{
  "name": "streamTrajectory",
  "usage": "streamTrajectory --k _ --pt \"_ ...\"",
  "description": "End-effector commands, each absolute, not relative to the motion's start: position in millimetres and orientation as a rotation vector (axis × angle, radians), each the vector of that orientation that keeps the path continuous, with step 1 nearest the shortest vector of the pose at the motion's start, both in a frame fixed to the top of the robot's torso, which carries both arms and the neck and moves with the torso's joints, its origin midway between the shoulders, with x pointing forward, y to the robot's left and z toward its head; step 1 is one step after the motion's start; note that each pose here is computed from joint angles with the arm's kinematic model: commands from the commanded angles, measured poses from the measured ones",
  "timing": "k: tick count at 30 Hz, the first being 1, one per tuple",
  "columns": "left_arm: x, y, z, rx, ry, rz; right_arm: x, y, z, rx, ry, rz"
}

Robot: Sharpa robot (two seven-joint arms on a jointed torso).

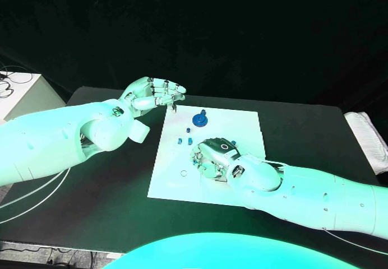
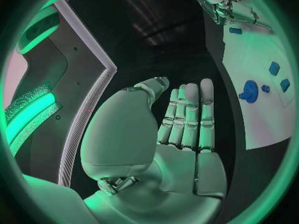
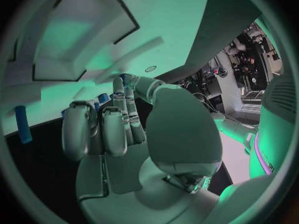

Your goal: Assemble the parts on the task board

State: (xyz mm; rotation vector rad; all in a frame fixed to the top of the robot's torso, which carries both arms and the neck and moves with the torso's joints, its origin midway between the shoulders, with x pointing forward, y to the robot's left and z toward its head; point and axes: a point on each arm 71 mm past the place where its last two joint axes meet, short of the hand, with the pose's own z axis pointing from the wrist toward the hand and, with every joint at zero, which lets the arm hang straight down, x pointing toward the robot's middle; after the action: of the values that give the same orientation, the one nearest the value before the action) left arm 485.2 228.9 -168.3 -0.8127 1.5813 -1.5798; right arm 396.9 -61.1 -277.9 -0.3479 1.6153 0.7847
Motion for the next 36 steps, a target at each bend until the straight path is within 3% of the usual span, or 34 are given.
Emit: streamTrajectory --k 1,26,36 --pt "484.6 226.5 -167.5 -0.804 1.587 -1.6 393 -60 -283 -0.394 1.642 0.791" --pt "485.8 228.0 -168.7 -0.815 1.595 -1.595 392 -70 -275 -0.303 1.582 0.816" --pt "485.9 229.4 -169.1 -0.818 1.599 -1.592 390 -93 -252 -0.233 1.575 0.819"
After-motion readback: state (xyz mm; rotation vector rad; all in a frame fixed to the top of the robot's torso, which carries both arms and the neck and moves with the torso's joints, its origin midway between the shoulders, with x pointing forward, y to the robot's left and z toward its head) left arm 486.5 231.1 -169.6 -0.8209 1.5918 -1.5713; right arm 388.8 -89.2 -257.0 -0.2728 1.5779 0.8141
